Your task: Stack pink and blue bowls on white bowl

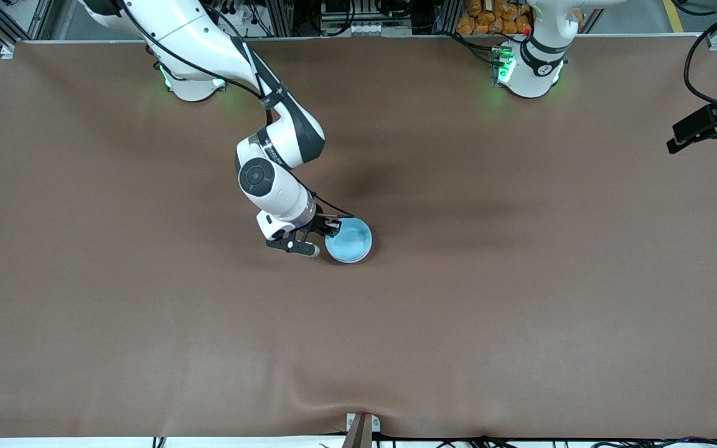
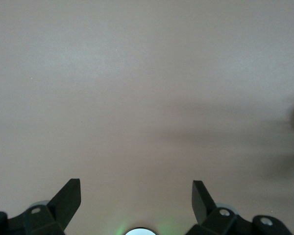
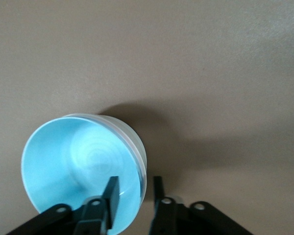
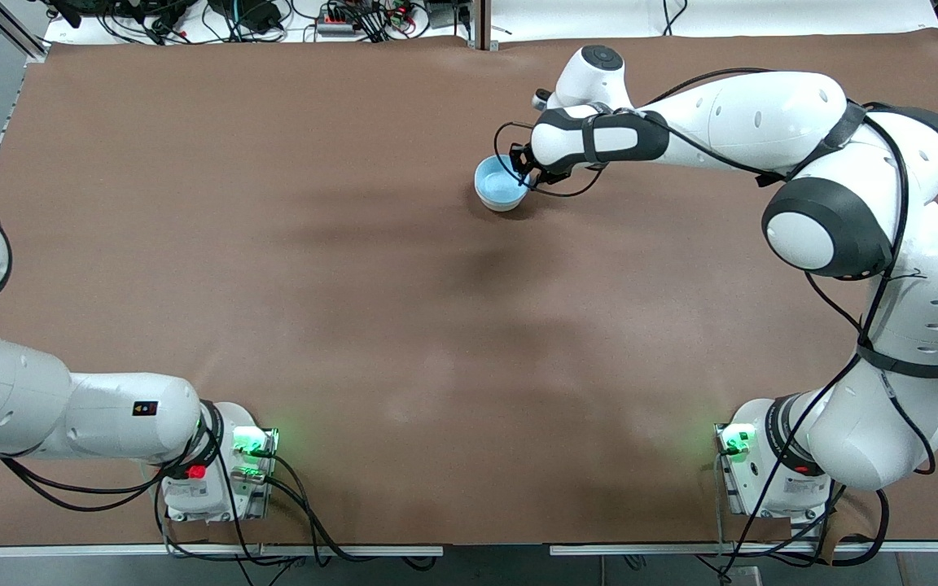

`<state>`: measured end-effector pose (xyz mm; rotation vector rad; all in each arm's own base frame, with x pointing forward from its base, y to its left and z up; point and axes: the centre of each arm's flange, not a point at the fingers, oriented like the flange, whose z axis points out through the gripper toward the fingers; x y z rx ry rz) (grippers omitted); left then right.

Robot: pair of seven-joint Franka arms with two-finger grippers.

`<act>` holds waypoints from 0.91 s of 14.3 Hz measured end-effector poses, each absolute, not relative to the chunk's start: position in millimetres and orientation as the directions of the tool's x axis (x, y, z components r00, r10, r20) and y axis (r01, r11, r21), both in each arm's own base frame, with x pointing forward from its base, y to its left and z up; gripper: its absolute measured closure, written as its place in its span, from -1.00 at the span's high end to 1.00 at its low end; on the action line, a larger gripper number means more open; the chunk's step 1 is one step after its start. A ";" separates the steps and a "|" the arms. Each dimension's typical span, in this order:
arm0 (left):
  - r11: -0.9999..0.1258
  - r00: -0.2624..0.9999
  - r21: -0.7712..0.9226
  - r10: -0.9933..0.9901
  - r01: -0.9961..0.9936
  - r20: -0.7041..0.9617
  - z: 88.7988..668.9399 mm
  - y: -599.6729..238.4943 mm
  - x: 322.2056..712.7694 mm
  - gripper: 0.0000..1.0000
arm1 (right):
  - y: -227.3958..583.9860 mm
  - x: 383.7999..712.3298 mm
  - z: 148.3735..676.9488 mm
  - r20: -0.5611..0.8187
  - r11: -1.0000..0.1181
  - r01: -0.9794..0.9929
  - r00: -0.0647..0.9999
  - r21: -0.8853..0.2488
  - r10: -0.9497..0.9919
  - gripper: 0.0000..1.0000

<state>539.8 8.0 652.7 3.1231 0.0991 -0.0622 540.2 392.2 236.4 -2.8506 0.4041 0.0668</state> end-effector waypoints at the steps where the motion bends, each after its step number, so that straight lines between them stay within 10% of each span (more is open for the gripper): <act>1: -0.998 0.997 0.015 0.060 0.060 -0.041 652.5 6.1 539.9 1.00 | 391.0 543.6 241.5 -0.074 -0.924 -0.285 0.958 -0.256 -0.276 -0.02; 6: -0.999 0.998 0.015 0.048 0.049 -0.044 650.3 -0.1 541.1 1.00 | 317.3 586.9 312.2 -0.050 -0.921 -0.319 0.947 -0.222 -0.316 0.97; 13: -0.999 0.998 0.014 0.031 0.032 -0.052 645.3 -9.5 544.2 1.00 | 136.6 621.9 387.7 -0.068 -0.960 -0.236 0.971 -0.153 -0.228 1.00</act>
